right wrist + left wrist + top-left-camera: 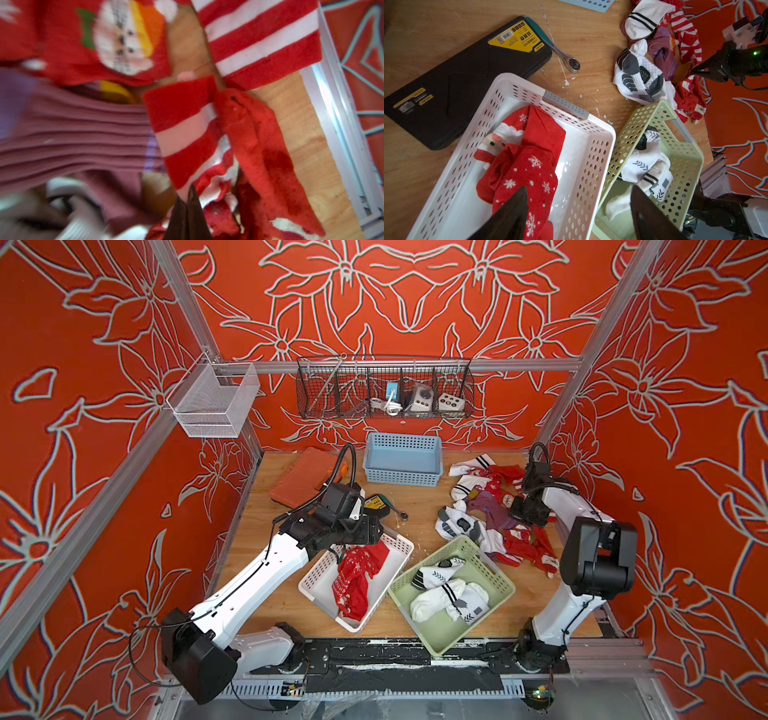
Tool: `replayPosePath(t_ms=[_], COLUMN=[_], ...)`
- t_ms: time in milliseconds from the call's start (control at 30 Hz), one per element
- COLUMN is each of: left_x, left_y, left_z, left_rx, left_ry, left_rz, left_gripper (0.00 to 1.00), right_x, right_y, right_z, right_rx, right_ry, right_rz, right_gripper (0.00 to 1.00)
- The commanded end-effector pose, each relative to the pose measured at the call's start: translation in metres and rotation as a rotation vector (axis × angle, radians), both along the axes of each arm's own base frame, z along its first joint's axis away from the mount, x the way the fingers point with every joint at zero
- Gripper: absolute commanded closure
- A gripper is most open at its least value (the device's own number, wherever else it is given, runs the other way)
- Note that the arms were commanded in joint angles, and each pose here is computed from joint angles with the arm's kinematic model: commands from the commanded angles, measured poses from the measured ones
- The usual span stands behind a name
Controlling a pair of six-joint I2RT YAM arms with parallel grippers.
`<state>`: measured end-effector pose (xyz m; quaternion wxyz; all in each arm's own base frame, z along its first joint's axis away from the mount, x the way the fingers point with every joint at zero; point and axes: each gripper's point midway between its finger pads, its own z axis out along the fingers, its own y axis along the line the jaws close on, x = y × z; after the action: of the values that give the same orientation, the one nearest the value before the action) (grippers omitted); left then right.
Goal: Sort the socks into the basket by color
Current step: Pick up the sock from the center of the board, then place the sock in the bin.
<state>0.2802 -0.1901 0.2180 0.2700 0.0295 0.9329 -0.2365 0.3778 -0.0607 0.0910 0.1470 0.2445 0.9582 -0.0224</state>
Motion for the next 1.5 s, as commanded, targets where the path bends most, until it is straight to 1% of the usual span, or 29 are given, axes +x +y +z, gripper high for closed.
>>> replayPosePath(t_ms=[0, 333, 667, 800, 867, 1100, 1267, 1467], left_x=[0.013, 0.027, 0.018, 0.013, 0.013, 0.021, 0.038, 0.053], left_y=[-0.016, -0.056, -0.104, -0.125, -0.134, -0.155, -0.170, -0.188], left_z=[0.026, 0.054, 0.072, 0.082, 0.086, 0.092, 0.095, 0.097], left_rx=[-0.068, -0.202, -0.235, -0.247, -0.246, -0.239, -0.219, -0.236], left_ry=[-0.085, -0.204, -0.329, -0.389, -0.416, -0.471, -0.537, -0.584], left_rz=[-0.054, -0.190, -0.357, -0.425, -0.453, -0.496, -0.496, -0.503], left_gripper=[0.24, 0.22, 0.22, 0.22, 0.22, 0.22, 0.22, 0.22], right_x=[0.008, 0.015, -0.001, -0.007, -0.010, -0.017, -0.025, -0.034], right_y=[0.022, 0.097, 0.154, 0.176, 0.189, 0.215, 0.240, 0.258], right_z=[0.040, 0.128, 0.192, 0.215, 0.225, 0.249, 0.262, 0.270], right_rx=[0.076, 0.226, 0.383, 0.478, 0.537, 0.662, 0.753, 0.804], right_ry=[-0.148, -0.390, -0.548, -0.600, -0.622, -0.647, -0.652, -0.648], right_rz=[0.042, 0.249, 0.421, 0.477, 0.501, 0.527, 0.567, 0.607], right_gripper=[1.00, 1.00, 1.00, 1.00, 1.00, 1.00, 1.00, 1.00])
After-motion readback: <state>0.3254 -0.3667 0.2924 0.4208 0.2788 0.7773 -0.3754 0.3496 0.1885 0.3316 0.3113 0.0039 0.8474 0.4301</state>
